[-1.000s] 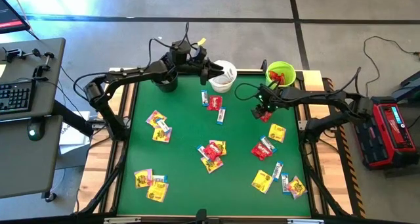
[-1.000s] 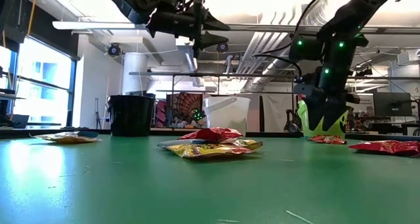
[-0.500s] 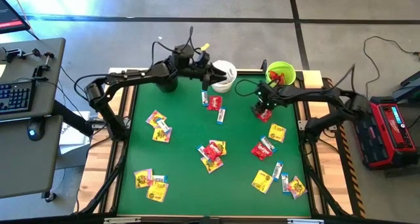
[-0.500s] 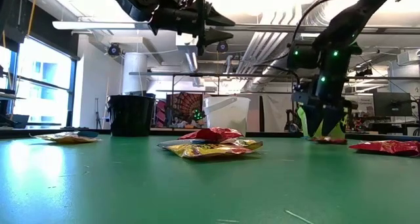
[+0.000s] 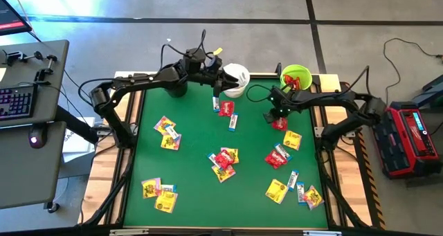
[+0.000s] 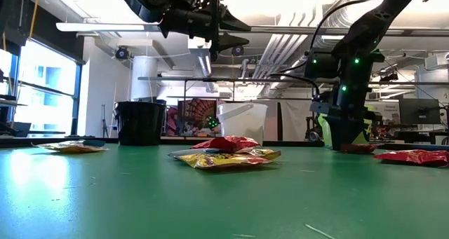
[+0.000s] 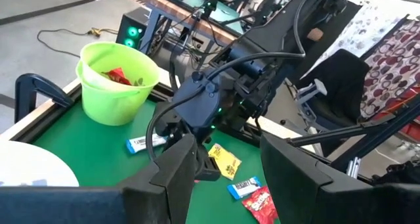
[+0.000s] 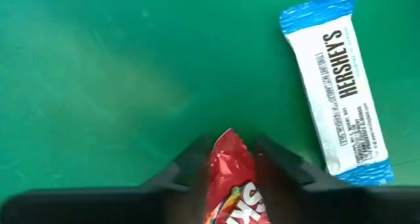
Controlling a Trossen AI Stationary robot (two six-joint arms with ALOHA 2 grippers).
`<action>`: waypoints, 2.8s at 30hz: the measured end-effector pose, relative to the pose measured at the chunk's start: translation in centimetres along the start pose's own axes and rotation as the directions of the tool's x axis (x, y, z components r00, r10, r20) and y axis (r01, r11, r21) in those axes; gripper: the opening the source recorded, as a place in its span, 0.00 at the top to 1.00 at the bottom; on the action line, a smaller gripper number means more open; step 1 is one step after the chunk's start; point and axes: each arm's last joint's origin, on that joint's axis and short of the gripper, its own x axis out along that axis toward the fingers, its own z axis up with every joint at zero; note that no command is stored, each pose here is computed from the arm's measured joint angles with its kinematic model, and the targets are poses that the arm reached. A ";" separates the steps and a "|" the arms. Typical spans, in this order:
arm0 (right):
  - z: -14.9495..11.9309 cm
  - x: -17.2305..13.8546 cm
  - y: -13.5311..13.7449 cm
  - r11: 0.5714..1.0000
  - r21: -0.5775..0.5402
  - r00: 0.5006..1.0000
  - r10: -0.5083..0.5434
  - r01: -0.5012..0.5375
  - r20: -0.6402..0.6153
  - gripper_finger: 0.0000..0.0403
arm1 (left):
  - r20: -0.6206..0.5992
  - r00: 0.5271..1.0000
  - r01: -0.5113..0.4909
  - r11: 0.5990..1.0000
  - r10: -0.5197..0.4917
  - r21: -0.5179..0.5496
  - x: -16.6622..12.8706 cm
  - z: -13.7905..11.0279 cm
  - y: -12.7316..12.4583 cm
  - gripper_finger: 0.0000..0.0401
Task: Sort candy by brand, put in halloween buckets
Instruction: Put the red candy into the green bucket
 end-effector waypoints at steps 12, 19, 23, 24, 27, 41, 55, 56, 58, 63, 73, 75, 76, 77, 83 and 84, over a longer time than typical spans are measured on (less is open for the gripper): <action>1.2 -1.7 1.0 0.994 -0.075 0.996 0.080 -0.082 -0.033 1.00 | 0.000 1.000 -0.001 1.000 0.001 0.001 0.0 0.0 0.0 0.59; 3.4 -4.4 2.0 0.986 -0.135 0.995 0.100 -0.099 0.000 1.00 | -0.001 1.000 -0.001 1.000 0.001 0.000 0.0 0.0 0.0 0.59; 4.7 -6.4 2.6 0.982 -0.161 0.994 0.104 -0.099 0.028 1.00 | -0.001 1.000 -0.002 1.000 0.002 0.003 0.0 0.0 0.0 0.59; 5.0 -6.9 2.7 0.982 -0.165 0.994 0.099 -0.092 0.035 1.00 | -0.001 1.000 -0.002 1.000 0.002 0.008 0.0 0.0 0.0 0.59; 6.0 -8.7 3.0 0.981 -0.184 0.995 0.075 -0.061 0.071 1.00 | -0.001 1.000 -0.002 1.000 0.002 0.016 0.0 0.0 0.0 0.59; 8.1 -12.5 3.5 0.977 -0.209 0.984 0.070 -0.036 0.161 0.97 | -0.002 1.000 -0.002 1.000 0.002 0.022 0.0 0.0 0.0 0.59; 9.2 -2.2 3.2 0.854 -0.518 0.998 -0.057 0.044 -0.010 0.49 | -0.011 1.000 -0.003 1.000 0.003 0.020 0.0 -0.1 0.0 0.59; 9.4 -1.6 2.9 0.846 -0.532 0.997 -0.068 0.046 -0.022 0.48 | -0.014 1.000 -0.004 1.000 0.004 0.018 0.0 -0.1 0.1 0.59; 9.9 -0.5 2.4 0.834 -0.549 0.996 -0.085 0.055 -0.030 0.47 | -0.020 1.000 -0.006 1.000 0.006 0.014 0.0 -0.2 0.1 0.59; 10.6 1.0 1.1 0.827 -0.562 0.996 -0.060 0.012 -0.068 0.48 | -0.049 0.999 -0.014 1.000 0.013 -0.004 0.0 -0.5 0.2 0.59; 10.8 2.6 0.2 0.816 -0.577 0.991 -0.056 -0.025 -0.122 0.56 | -0.051 0.999 -0.015 1.000 0.014 -0.005 0.0 -0.5 0.2 0.59; 10.8 2.6 0.2 0.816 -0.578 0.991 -0.055 -0.024 -0.119 0.63 | -0.050 0.999 -0.014 1.000 0.014 -0.004 0.0 -0.5 0.2 0.59; 10.8 2.6 0.3 0.815 -0.578 0.992 -0.053 -0.025 -0.118 0.67 | -0.050 0.999 -0.015 1.000 0.015 -0.005 0.0 -0.5 0.2 0.59; 10.8 2.6 0.3 0.816 -0.577 0.992 -0.048 -0.029 -0.117 0.72 | -0.050 0.999 -0.014 1.000 0.014 -0.005 0.0 -0.5 0.2 0.59; 11.1 2.2 0.3 0.826 -0.564 0.991 -0.065 -0.012 -0.116 0.97 | -0.050 0.999 -0.015 1.000 0.015 -0.004 0.0 -0.5 0.2 0.59; 11.2 2.1 0.3 0.831 -0.556 0.991 -0.060 -0.017 -0.119 0.97 | -0.050 0.999 -0.015 1.000 0.015 -0.004 0.0 -0.5 0.2 0.59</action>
